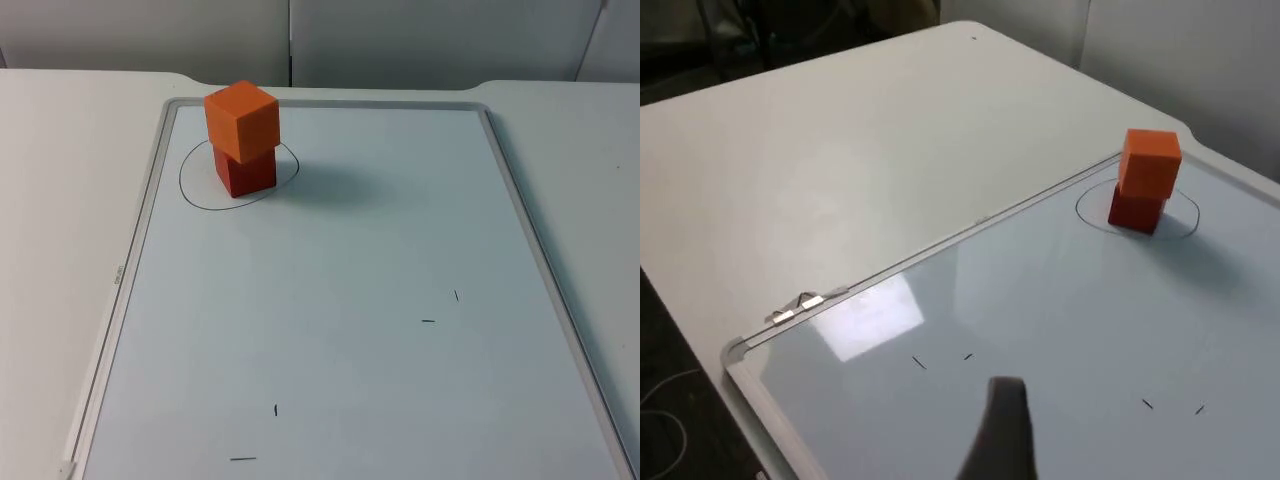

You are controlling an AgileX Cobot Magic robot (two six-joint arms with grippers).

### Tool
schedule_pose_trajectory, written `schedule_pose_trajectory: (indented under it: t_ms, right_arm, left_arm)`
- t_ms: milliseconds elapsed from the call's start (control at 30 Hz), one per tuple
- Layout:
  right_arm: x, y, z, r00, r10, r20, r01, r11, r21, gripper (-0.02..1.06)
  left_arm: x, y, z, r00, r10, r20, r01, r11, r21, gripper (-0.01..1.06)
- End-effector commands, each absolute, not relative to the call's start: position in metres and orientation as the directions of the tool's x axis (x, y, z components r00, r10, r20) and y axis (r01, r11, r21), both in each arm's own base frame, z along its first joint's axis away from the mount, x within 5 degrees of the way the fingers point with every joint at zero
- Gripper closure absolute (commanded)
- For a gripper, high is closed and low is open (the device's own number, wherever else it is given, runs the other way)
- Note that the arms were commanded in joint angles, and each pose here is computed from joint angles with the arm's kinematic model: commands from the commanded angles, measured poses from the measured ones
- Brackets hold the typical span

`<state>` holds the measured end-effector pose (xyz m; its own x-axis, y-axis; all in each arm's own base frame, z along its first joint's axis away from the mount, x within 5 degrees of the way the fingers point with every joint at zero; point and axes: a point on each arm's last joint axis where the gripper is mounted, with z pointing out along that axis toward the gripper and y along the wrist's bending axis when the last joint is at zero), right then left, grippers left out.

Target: Pick up one cube with the left hand and another cube with the right hand. First place the cube in the right hand at the target position, then stack the cube in the left hand on top.

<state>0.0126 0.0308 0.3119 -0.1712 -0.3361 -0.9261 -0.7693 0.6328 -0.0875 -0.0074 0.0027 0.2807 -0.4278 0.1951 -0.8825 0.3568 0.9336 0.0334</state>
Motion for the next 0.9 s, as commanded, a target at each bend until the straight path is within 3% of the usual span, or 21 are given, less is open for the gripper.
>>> schedule_pose_trajectory:
  t_ms: [0, 133, 300, 500, 867]
  right_arm:
    - [0.008, 0.025, 0.308, -0.186, -0.345, -0.920, -0.757, 0.647, -0.090, 0.36]
    - [-0.002, 0.010, 0.301, -0.220, -0.342, -0.913, -0.710, 0.699, -0.091, 0.36]
    - [-0.015, -0.001, 0.295, -0.224, -0.329, -0.917, -0.702, 0.707, -0.082, 0.36]
    - [-0.015, -0.001, 0.282, -0.306, -0.376, -0.874, -0.706, 0.706, -0.056, 0.36]
    - [-0.009, 0.000, 0.279, -0.312, -0.345, -0.885, -0.676, 0.736, -0.048, 0.36]
  left_arm:
    - [-0.007, 0.003, 0.280, -0.422, 0.181, -0.888, 0.355, 0.935, 0.022, 0.00]
    - [-0.007, 0.003, 0.280, -0.422, 0.181, -0.888, 0.355, 0.935, 0.022, 0.00]
    - [-0.007, 0.003, 0.280, -0.422, 0.181, -0.888, 0.355, 0.935, 0.022, 0.00]
    - [-0.007, 0.003, 0.280, -0.423, 0.178, -0.889, 0.354, 0.935, 0.019, 0.00]
    - [-0.007, 0.003, 0.280, -0.423, 0.178, -0.889, 0.354, 0.935, 0.019, 0.00]
